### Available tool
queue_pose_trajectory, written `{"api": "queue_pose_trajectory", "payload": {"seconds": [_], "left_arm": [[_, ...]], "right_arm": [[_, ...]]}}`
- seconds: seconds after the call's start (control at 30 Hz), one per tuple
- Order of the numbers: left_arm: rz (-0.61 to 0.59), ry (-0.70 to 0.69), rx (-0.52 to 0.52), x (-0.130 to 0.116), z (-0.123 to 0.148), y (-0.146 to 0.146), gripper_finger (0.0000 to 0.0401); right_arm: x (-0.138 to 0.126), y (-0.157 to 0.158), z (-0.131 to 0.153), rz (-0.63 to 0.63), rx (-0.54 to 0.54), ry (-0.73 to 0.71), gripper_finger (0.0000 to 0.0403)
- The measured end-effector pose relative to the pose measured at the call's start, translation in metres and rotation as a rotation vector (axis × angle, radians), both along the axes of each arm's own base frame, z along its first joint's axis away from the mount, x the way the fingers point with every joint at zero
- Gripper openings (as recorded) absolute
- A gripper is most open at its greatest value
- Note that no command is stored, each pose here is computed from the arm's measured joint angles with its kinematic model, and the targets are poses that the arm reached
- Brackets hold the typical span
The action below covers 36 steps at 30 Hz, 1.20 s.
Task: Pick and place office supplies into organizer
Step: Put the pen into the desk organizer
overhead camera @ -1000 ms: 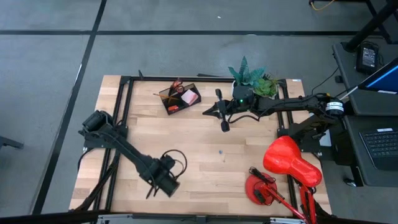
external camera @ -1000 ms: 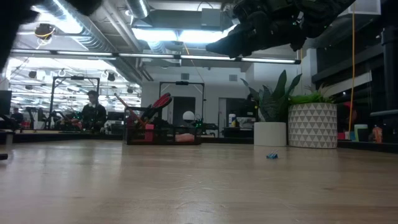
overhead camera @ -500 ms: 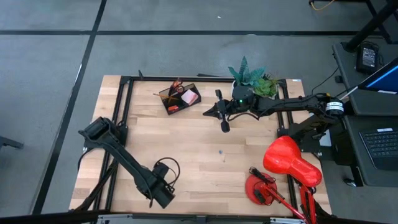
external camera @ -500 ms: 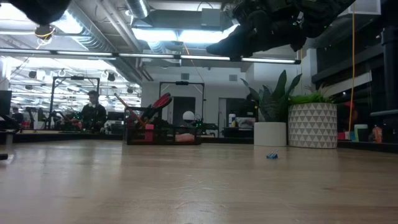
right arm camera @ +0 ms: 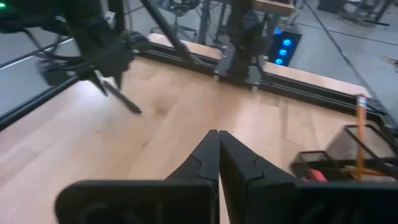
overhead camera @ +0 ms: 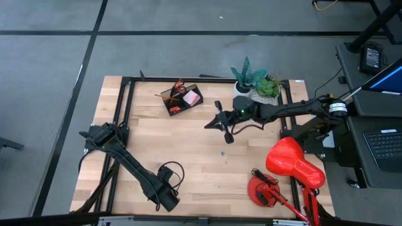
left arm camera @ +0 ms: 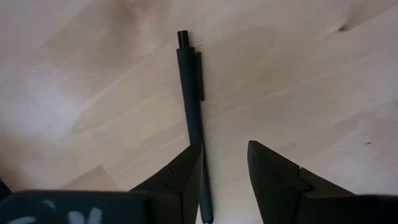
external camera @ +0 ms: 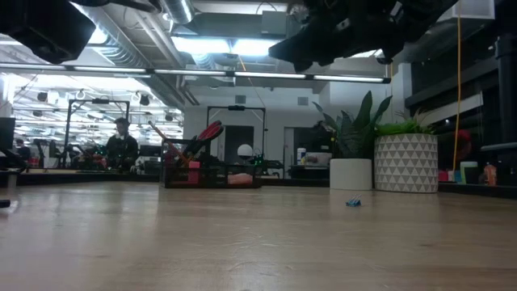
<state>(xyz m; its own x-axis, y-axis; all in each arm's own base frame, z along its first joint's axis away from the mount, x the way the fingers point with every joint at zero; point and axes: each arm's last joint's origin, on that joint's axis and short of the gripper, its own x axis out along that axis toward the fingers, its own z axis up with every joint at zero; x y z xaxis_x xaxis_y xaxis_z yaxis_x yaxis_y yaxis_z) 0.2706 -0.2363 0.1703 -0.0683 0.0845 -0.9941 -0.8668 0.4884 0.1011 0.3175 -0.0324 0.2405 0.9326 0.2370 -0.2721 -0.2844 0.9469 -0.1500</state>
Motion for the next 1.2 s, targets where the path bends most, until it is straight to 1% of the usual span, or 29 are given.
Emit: {"api": "queue_pose_trajectory", "payload": {"seconds": [0.27,0.4,0.53,0.73,0.9,1.03,1.2], "left_arm": [[0.004,0.052,0.02,-0.004,0.001,0.003,0.012],[0.007,0.053,0.018,-0.008,-0.005,0.004,0.012],[0.001,0.056,-0.014,-0.012,-0.015,0.002,0.012],[-0.01,0.004,-0.076,-0.015,-0.03,-0.001,0.012],[0.028,0.032,-0.099,-0.021,-0.04,0.004,0.012],[0.012,0.02,-0.11,-0.02,-0.042,0.004,0.0119],[0.015,0.014,-0.122,-0.017,-0.043,0.006,0.0097]], "right_arm": [[0.001,0.025,-0.003,0.078,0.004,0.033,0.001],[0.0,0.037,-0.004,0.11,0.022,0.055,0.001],[-0.001,0.048,-0.006,0.142,0.031,0.081,0.001],[-0.003,0.062,-0.008,0.185,0.03,0.101,0.001],[-0.004,0.071,-0.008,0.215,0.029,0.106,0.001],[-0.005,0.077,-0.009,0.232,0.028,0.107,0.001],[-0.005,0.078,-0.009,0.235,0.027,0.107,0.001]]}}
